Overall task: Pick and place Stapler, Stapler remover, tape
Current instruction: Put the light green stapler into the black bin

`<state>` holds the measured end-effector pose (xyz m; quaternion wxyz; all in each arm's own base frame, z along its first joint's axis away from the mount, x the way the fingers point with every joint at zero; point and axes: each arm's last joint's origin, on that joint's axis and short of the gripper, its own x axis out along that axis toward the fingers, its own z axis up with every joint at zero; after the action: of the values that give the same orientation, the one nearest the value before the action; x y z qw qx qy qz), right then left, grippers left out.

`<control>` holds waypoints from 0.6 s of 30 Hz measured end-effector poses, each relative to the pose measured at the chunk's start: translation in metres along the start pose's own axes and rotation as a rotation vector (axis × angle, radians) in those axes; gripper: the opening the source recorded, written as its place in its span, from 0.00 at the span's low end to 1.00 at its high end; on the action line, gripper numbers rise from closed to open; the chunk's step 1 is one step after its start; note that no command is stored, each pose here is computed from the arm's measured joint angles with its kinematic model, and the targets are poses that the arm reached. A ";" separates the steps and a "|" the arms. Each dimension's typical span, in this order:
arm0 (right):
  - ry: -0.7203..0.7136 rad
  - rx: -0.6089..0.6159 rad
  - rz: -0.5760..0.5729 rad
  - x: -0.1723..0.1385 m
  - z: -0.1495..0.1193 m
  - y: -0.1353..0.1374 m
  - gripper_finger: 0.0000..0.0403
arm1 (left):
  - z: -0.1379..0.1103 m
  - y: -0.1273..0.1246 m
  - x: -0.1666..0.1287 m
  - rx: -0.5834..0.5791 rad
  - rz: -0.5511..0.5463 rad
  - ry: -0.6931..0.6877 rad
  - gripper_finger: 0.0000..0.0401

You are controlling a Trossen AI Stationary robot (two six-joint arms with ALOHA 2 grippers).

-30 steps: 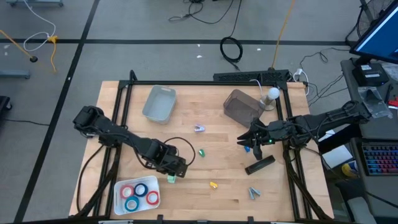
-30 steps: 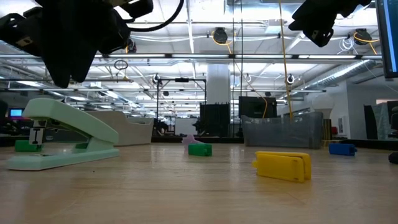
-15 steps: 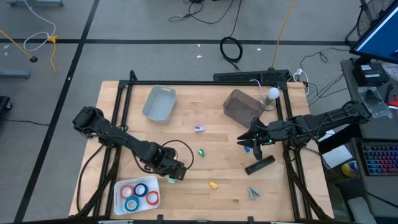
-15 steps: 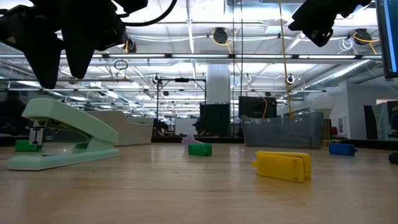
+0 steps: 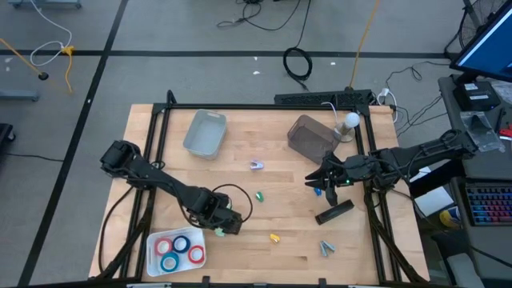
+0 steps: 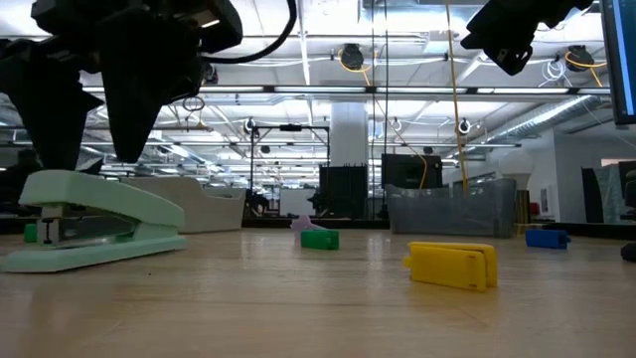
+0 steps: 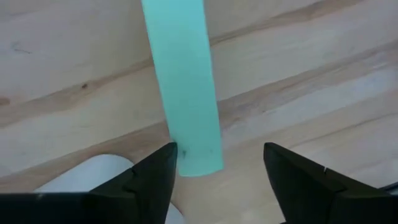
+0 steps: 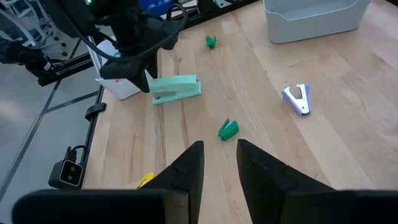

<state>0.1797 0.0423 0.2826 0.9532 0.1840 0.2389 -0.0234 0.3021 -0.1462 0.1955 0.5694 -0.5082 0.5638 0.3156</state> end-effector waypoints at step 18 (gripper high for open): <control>-0.006 0.001 0.003 0.000 0.001 0.000 0.22 | 0.003 0.004 0.003 -0.080 0.047 0.001 0.64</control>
<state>0.1799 0.0424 0.2832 0.9538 0.1849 0.2357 -0.0225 0.3003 -0.1430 0.1915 0.5408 -0.5172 0.5627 0.3512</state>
